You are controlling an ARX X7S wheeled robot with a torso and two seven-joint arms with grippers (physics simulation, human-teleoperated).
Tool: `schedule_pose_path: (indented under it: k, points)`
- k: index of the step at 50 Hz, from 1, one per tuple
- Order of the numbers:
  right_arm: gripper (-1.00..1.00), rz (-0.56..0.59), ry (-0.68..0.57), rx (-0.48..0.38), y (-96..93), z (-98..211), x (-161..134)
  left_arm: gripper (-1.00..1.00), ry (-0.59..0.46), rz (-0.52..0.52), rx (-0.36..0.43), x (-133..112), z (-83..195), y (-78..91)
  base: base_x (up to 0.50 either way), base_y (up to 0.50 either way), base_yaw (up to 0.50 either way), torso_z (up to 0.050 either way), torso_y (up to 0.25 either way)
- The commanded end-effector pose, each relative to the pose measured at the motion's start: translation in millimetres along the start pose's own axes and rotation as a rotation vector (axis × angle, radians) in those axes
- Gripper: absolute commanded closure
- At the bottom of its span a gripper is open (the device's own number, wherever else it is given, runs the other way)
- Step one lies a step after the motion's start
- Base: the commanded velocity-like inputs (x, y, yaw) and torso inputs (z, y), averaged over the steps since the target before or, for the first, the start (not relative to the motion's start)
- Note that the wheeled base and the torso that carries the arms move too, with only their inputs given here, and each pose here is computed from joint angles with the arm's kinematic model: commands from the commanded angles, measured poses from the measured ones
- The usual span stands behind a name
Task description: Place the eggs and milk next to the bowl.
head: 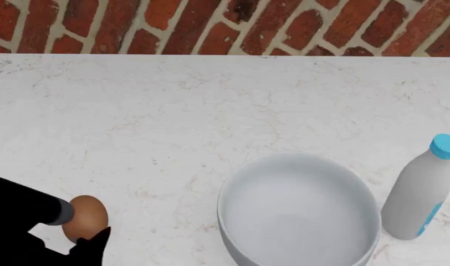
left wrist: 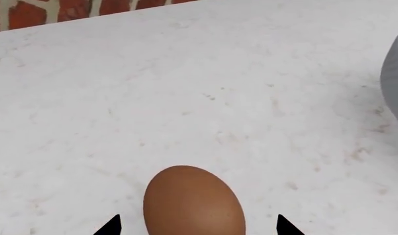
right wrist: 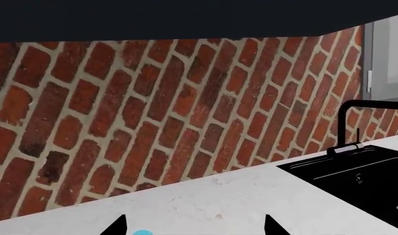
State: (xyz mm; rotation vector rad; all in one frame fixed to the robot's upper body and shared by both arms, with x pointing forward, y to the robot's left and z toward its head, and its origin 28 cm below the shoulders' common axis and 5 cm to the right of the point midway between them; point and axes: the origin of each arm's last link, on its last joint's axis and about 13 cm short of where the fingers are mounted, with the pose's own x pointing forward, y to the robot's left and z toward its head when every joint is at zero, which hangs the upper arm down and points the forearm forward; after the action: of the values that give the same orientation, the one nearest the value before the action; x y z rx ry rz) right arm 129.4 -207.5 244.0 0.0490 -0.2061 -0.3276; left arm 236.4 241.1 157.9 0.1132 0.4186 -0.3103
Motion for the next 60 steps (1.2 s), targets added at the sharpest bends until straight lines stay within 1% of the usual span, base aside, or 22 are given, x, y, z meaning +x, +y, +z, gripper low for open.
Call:
schedule_pose_path:
  k: [1, 26, 37, 38, 50, 60]
  points:
    - [-1.00, -0.004, 0.000, -0.002, -1.3, 0.8, -1.2, -1.00, 0.010, -0.005, 0.004, 5.3, -1.9, -0.7, 0.00, 0.00, 0.00, 0.000, 0.000]
    - [-1.00, -0.007, 0.004, -0.009, -1.8, -0.5, -2.4, -1.00, 0.023, -0.014, 0.001, 14.7, -8.9, -1.2, 0.00, 0.00, 0.00, 0.000, 0.000]
    - [-1.00, -0.009, 0.006, -0.011, -1.8, 0.0, -2.8, -1.00, 0.027, -0.019, 0.005, 15.0, -8.6, -2.8, 0.00, 0.00, 0.00, 0.000, 0.000]
    - [-1.00, -0.007, 0.005, -0.011, -1.6, 0.0, -2.8, 1.00, 0.025, -0.017, 0.005, 14.9, -8.3, -2.8, 0.00, 0.00, 0.00, 0.000, 0.000]
    - [-1.00, -0.004, 0.008, -0.010, -1.8, -0.9, -3.1, 1.00, 0.020, -0.011, 0.017, 14.7, -8.6, -2.5, 0.00, 0.00, 0.00, 0.000, 0.000]
    - [-1.00, -0.002, 0.006, -0.011, -1.4, 0.1, -3.5, 1.00, -0.003, -0.014, 0.007, 12.0, -6.9, -1.6, 0.00, 0.00, 0.00, 0.000, 0.000]
